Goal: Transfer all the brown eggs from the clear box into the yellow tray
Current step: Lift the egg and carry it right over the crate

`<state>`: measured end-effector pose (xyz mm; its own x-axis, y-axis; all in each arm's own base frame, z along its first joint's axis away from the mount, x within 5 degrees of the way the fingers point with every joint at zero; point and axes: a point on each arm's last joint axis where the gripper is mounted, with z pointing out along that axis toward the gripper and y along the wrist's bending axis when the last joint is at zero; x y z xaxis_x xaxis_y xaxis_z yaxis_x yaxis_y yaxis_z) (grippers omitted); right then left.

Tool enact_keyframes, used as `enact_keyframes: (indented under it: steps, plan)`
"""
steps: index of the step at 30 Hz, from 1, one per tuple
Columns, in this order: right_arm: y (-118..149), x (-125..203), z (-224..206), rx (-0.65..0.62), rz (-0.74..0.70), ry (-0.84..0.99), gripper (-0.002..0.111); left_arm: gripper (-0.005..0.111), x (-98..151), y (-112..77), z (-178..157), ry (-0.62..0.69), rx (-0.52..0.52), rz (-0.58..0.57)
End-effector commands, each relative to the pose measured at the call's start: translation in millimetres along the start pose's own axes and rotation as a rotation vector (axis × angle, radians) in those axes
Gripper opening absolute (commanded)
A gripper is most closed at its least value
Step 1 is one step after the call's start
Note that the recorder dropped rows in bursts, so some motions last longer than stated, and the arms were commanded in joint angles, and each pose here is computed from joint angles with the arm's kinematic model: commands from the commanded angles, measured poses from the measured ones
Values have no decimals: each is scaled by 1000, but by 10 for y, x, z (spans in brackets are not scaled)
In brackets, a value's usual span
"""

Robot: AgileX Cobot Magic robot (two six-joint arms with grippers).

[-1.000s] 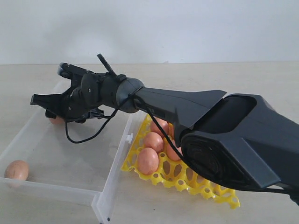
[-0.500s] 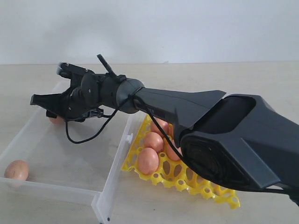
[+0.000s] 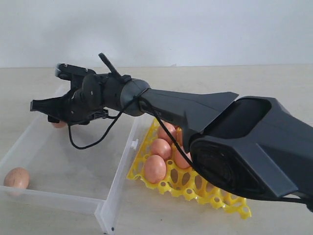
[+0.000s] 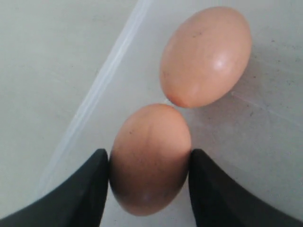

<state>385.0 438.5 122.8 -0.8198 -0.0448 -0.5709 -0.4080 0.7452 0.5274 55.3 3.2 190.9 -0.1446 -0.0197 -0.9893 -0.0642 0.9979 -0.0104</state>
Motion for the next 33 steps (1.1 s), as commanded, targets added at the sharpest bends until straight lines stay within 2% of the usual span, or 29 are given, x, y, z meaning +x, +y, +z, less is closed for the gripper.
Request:
enact_keyframes:
  steps: [1,7,13,18,21,25,33]
  plan:
    - [213,-228,-289,-19,-105,-45,0,-4,-13,-1,-1,-1,0,-5]
    - [348,-315,-536,-23,-252,-17,0,-4,-13,-1,-1,-1,0,-5]
    - [358,-328,-781,-17,-245,-90,0,-4,-13,-1,-1,-1,0,-5]
    - [229,-166,-1082,18,-288,-164,0,-4,-13,-1,-1,-1,0,-5]
    - [140,-89,-1396,34,-330,-297,0,-4,-13,-1,-1,-1,0,-5]
    - [-58,98,-1902,62,-316,-437,0,-4,-13,-1,-1,-1,0,-5]
    - [-372,680,-2617,105,-317,-460,0,-4,-13,-1,-1,-1,0,-5]
